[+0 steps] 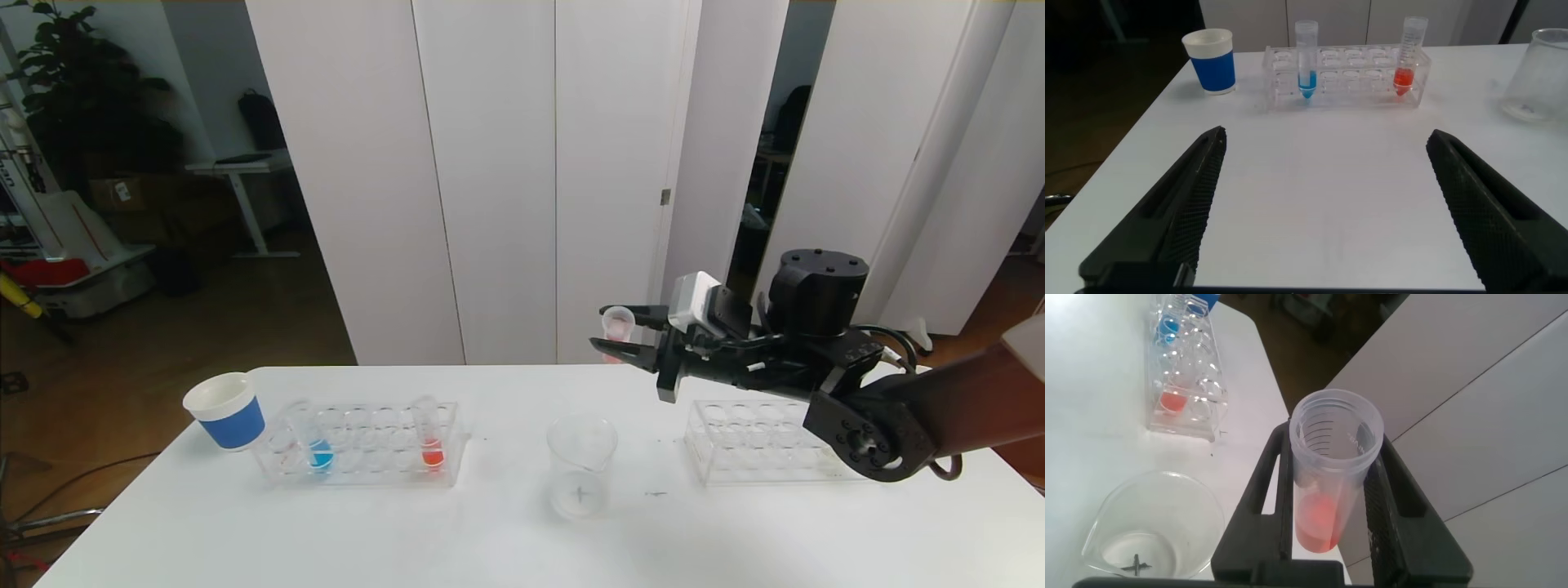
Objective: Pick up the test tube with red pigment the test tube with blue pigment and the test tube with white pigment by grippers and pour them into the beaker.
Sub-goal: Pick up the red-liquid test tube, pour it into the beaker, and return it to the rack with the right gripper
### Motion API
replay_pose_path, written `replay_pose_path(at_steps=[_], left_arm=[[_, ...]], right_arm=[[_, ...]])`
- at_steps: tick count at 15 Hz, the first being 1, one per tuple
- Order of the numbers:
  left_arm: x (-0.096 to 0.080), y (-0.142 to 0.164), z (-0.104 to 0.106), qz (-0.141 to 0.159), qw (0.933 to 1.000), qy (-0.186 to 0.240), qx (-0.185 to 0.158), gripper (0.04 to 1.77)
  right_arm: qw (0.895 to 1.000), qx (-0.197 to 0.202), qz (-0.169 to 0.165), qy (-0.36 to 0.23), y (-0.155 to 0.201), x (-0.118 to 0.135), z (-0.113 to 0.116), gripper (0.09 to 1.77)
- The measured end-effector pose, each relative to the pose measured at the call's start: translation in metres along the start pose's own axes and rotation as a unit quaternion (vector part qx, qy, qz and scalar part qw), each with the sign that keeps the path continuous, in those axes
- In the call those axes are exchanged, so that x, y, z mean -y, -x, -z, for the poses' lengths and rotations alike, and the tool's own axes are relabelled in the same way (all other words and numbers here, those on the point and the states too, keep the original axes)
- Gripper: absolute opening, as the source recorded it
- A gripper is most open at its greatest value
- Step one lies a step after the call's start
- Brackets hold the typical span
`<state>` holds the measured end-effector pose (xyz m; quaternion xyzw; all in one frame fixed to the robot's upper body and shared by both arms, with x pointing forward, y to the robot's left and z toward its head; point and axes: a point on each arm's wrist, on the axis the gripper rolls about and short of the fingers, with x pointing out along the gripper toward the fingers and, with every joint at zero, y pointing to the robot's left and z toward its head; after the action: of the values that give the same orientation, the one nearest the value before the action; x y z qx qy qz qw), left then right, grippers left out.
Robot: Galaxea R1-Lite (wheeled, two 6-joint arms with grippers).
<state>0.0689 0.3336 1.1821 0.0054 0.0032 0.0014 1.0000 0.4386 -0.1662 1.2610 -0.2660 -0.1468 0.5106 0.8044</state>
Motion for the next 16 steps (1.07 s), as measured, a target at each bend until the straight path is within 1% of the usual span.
replay_pose_path(at_steps=[3,6,11,16], left_arm=[[0.0,0.0,0.0,0.0,1.0,0.0,0.0,1.75],[0.0,0.0,0.0,0.0,1.0,0.0,0.0,1.75],[0.0,0.0,0.0,0.0,1.0,0.0,0.0,1.75],[0.0,0.0,0.0,0.0,1.0,0.0,0.0,1.75]], right_arm=[[0.998,0.014,-0.019,0.066,0.002,-0.002,0.0,0.58],[0.995,0.02,-0.02,0.1,0.002,0.0,-0.002,0.58],[0.981,0.021,-0.026,0.19,0.001,0.003,0.003,0.58],[0.97,0.02,-0.032,0.239,-0.002,0.002,0.01,0.58]])
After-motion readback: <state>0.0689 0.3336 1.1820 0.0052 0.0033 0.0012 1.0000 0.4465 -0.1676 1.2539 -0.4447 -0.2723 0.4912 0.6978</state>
